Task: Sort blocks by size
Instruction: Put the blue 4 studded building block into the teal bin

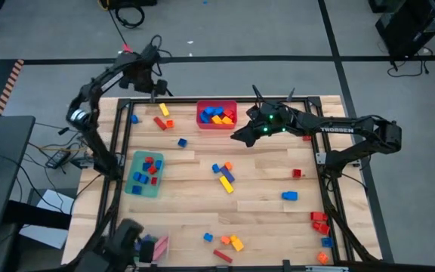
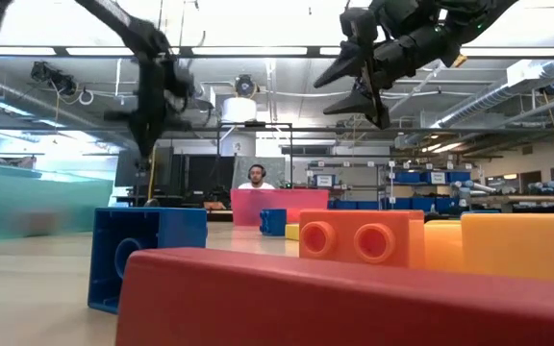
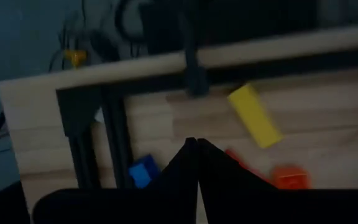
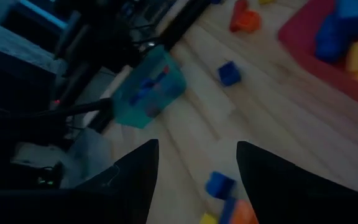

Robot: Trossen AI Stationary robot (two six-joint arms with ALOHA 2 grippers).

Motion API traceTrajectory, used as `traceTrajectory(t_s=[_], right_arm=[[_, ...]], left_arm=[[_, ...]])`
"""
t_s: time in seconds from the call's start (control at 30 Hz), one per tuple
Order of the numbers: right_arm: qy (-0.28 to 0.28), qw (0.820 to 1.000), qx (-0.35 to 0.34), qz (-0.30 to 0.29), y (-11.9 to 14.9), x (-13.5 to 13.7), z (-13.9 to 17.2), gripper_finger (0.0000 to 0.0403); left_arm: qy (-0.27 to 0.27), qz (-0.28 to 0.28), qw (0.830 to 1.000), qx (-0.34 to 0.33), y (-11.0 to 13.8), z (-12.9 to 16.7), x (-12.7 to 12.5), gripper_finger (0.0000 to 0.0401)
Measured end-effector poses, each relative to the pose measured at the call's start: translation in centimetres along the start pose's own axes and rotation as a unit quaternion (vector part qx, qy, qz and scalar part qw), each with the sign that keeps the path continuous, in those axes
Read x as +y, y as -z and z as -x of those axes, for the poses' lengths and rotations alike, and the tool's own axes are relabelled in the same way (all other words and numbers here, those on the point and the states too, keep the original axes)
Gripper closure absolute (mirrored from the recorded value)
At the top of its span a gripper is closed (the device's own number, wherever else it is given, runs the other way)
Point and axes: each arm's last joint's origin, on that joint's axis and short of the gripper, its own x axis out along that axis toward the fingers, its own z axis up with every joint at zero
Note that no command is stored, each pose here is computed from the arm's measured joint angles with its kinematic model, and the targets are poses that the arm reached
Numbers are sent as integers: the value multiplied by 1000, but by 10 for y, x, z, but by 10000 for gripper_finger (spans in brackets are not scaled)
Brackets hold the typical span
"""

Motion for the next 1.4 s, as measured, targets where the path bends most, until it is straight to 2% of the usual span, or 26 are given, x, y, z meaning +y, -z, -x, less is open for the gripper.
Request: traceTrajectory(t_s=[0.07,0.17,0.27,0.37,0.6,0.77,0.93,1.13,1.27,1.4], right_arm=[[18,1000,-3,14,-1,-3,4,172],[37,996,-14,79,-3,-2,14,172],[27,986,-30,159,-4,8,27,172],[21,979,-33,199,-2,17,40,172],[55,975,-5,216,14,27,63,172],[67,976,-7,208,32,24,70,172],[78,982,1,174,46,14,71,172],[82,986,5,145,50,10,69,172],[80,987,3,142,50,11,69,172],[74,988,1,134,50,12,69,172]], left_arm=[[-2,19,999,-42,12,19,1,385],[-3,41,995,-93,37,42,1,385],[16,52,992,-112,66,55,1,385],[37,70,990,-120,96,61,2,385],[100,117,979,-132,159,66,4,385],[148,140,970,-135,185,60,-11,385],[170,138,965,-143,191,48,-28,390],[203,130,955,-176,178,36,-47,384],[220,104,953,-178,168,29,-57,362],[217,82,956,-178,159,20,-63,318]])
